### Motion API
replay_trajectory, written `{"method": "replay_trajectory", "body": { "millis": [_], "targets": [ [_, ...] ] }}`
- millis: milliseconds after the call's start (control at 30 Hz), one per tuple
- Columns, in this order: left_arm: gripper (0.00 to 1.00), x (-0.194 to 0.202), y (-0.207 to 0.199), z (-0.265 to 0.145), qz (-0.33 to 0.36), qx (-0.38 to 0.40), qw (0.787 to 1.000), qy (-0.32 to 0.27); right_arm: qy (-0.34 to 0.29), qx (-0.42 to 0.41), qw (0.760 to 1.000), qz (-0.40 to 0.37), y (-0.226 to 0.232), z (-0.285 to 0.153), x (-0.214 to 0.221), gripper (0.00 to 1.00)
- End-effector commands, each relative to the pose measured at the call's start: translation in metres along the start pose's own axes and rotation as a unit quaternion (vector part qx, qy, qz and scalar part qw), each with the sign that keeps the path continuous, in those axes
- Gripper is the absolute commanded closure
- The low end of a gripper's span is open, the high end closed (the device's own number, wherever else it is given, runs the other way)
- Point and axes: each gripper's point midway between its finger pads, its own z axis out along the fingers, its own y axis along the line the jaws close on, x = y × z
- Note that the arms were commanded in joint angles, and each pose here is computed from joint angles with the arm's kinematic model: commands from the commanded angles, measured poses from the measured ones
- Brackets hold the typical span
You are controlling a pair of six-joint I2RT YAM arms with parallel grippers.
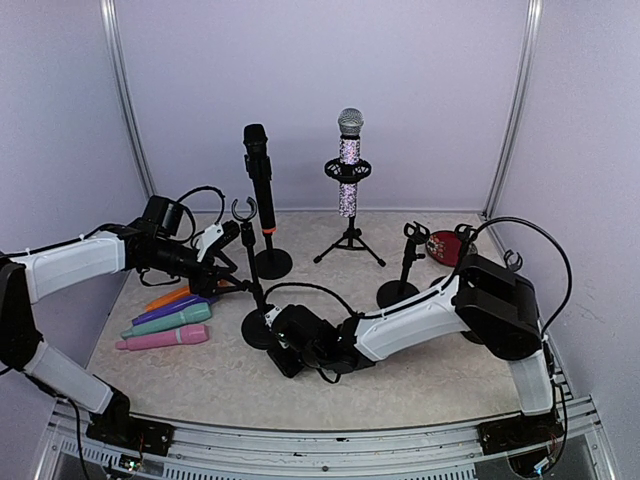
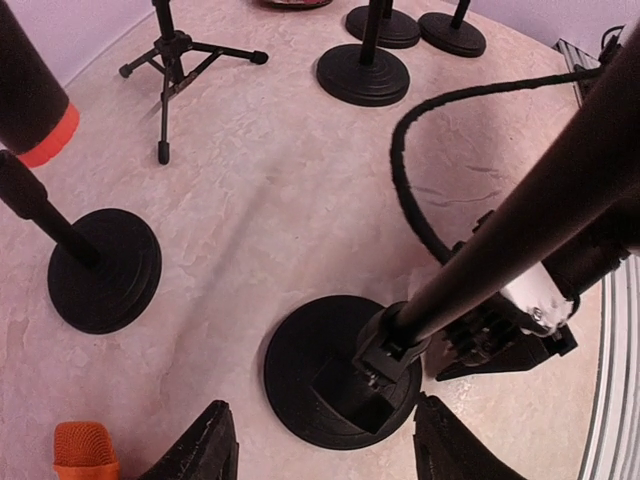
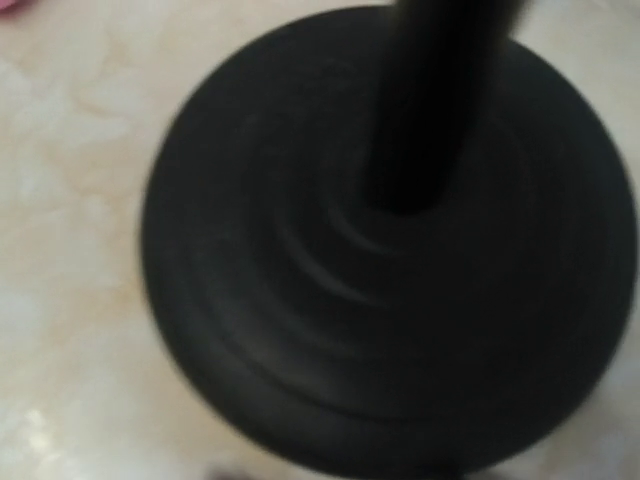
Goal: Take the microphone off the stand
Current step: Adjust the microphone stand at the center of the board.
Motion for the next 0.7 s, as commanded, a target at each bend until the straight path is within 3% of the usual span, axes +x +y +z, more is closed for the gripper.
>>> {"method": "replay_trajectory", "body": {
  "millis": [0,167,667],
  "targets": [
    [0.43,-0.006,-0.016,0.005,0.002,0.040,0.999,-0.021,0.022,0.035,0.999,0.028,-0.033,0.014,0.010,0.52],
    [0.48,-0.001,-0.025,0.008,-0.009,0.057,0.998,-0.016,0.016,0.046,0.997,0.054,-0.056,0.018,0.001,0.56],
    [0.47,0.002,-0.048,0.004,-0.017,0.086,0.996,-0.018,-0.010,0.064,0.995,0.080,-0.096,0.020,-0.033,0.61]
  ]
}}
